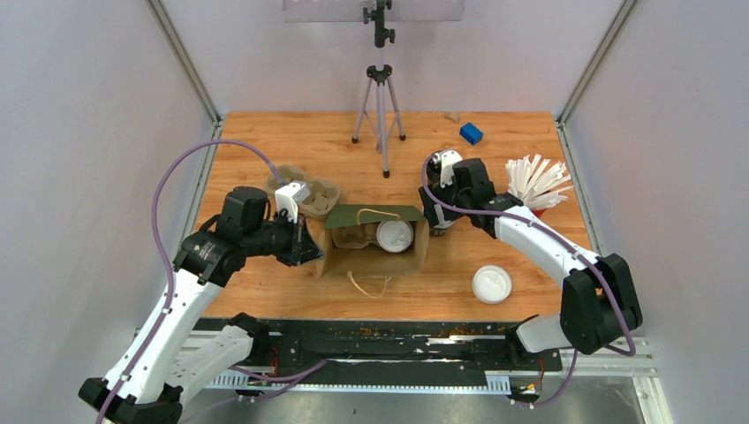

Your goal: Pack the takeout coffee

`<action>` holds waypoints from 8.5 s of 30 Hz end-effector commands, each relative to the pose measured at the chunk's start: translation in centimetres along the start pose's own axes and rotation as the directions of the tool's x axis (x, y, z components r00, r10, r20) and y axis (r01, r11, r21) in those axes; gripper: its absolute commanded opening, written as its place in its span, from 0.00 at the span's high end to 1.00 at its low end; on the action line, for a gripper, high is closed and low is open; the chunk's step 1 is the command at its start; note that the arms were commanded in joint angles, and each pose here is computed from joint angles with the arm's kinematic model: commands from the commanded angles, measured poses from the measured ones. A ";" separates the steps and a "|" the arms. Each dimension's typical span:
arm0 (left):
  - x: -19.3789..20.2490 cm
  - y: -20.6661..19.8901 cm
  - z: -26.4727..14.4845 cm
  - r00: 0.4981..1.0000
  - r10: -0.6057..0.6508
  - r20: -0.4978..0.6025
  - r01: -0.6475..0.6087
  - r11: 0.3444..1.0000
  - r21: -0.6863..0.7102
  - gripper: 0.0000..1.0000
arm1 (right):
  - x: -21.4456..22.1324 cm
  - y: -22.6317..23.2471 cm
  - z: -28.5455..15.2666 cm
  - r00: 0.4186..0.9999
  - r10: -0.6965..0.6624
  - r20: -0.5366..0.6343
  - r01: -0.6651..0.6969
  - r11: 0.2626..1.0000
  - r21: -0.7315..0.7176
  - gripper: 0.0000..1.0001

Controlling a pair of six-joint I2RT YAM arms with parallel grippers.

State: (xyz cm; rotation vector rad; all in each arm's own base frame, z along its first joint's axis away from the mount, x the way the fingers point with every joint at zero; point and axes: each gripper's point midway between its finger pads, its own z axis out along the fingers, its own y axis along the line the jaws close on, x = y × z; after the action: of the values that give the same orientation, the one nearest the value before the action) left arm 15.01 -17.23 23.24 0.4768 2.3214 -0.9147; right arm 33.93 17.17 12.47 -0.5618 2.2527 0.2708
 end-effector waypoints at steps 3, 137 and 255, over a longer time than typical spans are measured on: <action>-1.4 -1.3 -0.8 0.999 0.025 0.045 -0.026 0.999 0.036 1.00 | 0.2 -0.3 0.5 1.000 -0.006 0.005 0.006 1.000 0.010 0.11; -0.9 -1.0 0.4 0.998 0.060 0.006 -0.060 0.996 0.070 1.00 | -3.3 24.7 -4.2 0.056 -0.756 0.653 0.998 0.063 -0.012 0.33; -1.4 -1.4 1.0 1.000 0.017 0.013 -0.018 0.995 0.096 1.00 | -3.8 22.7 -2.1 0.165 -0.805 0.570 0.986 0.139 -0.088 0.20</action>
State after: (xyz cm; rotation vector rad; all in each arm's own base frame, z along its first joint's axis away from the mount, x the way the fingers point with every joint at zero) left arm 15.46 -18.55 23.29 0.5133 2.3150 -0.9929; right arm 24.26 36.50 13.76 -1.9577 1.0349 0.1581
